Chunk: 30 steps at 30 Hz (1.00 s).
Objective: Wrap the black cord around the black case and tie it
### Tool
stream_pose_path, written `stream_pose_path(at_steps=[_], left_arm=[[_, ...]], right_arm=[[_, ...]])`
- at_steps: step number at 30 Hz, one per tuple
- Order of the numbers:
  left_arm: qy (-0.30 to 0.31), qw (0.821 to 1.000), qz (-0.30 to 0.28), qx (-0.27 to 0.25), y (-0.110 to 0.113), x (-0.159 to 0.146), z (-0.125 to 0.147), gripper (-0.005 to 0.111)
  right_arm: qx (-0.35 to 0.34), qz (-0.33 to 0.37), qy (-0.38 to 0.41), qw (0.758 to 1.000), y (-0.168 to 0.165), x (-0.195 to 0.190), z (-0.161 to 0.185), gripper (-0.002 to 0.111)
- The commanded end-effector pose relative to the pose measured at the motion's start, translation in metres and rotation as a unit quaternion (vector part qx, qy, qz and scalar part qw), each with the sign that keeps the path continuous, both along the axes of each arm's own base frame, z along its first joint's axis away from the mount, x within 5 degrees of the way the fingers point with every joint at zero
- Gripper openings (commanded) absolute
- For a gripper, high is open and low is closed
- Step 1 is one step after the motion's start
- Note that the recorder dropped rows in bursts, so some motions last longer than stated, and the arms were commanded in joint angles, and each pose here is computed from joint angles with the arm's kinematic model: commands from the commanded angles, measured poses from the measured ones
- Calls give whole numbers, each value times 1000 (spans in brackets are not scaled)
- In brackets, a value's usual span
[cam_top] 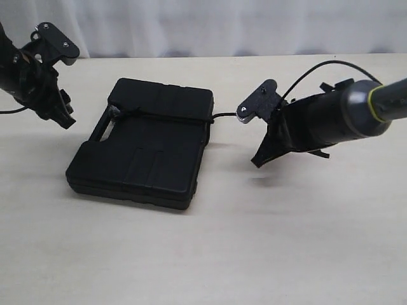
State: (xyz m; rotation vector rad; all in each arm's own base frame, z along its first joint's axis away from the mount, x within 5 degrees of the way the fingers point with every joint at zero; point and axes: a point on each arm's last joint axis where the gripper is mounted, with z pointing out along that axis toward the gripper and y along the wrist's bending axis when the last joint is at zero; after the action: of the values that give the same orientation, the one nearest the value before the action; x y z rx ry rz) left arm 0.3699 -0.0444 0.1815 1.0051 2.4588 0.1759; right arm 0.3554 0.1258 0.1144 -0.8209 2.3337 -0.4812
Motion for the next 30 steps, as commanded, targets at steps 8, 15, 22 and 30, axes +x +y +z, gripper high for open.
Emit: stream_pose_path(at_steps=[8, 15, 22, 30], left_arm=[[-4, 1000, 5, -8, -1, 1, 1, 44], [-6, 1000, 9, -15, -1, 1, 1, 44], [-6, 1000, 9, -15, -1, 1, 1, 44], [-8, 1000, 10, -15, -2, 1, 1, 44]], right_arm=[[-3, 128, 49, 991, 2, -30, -14, 4], [-65, 127, 36, 989, -8, -30, -15, 6], [-49, 135, 43, 989, -5, -32, -16, 45], [-71, 122, 24, 990, 3, -36, -9, 56]])
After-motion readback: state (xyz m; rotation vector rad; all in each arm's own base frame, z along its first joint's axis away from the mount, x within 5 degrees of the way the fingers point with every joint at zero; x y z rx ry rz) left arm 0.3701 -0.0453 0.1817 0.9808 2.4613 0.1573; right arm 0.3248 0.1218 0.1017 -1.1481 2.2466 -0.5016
